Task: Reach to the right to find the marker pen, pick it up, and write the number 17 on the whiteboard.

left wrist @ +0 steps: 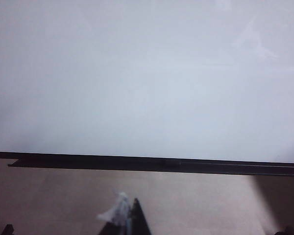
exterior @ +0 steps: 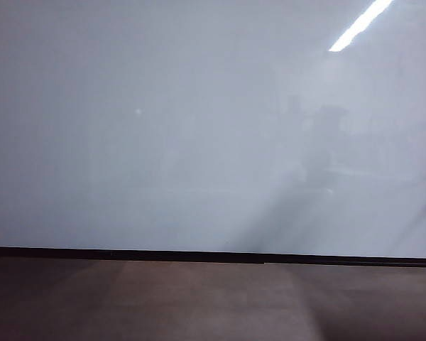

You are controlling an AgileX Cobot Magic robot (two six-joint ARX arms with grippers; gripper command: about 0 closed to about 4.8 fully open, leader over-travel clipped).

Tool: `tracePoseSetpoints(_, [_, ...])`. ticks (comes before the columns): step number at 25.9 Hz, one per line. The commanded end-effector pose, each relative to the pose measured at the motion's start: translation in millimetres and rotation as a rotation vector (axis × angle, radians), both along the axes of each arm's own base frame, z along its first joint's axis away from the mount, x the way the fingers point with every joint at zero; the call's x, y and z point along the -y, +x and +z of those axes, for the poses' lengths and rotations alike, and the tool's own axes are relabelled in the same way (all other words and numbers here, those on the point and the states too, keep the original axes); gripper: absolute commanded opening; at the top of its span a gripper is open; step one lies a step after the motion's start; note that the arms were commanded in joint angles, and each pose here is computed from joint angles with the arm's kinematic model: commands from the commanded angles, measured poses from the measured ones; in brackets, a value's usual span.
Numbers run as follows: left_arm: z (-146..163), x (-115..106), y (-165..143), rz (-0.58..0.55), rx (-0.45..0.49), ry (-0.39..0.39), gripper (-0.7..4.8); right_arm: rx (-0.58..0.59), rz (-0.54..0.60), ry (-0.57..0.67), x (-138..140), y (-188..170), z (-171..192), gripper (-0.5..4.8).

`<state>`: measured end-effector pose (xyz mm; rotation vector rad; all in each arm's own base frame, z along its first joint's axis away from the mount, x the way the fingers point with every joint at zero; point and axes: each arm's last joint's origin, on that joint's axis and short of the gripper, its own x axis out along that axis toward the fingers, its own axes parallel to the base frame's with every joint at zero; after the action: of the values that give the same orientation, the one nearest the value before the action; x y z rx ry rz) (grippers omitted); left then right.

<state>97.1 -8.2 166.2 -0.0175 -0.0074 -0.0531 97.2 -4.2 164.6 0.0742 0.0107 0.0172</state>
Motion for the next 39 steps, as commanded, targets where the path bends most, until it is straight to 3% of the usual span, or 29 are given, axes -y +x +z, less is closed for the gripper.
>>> tracePoseSetpoints(1, [1, 0, 0, -0.004, 0.011, 0.001, -0.05, 0.017, -0.002, 0.001, 0, 0, 1, -0.05])
tracePoseSetpoints(13, [1, 7, -1, -0.044, 0.011, 0.0, -0.05, 0.017, -0.002, 0.001, 0, 0, 1, -0.05])
tracePoseSetpoints(24, [1, 49, -18, -0.479, 0.011, -0.004, -0.05, 0.017, -0.006, 0.009, 0, 0, 1, 0.14])
tracePoseSetpoints(36, [1, 62, -29, -0.658, 0.01, -0.004, -0.05, 0.031, -0.011, 0.212, 0, 0, 3, -0.05])
tracePoseSetpoints(39, [1, 62, -30, -0.664, 0.01, -0.004, -0.05, 0.106, -0.088, 0.211, 3, -1, 11, -0.05])
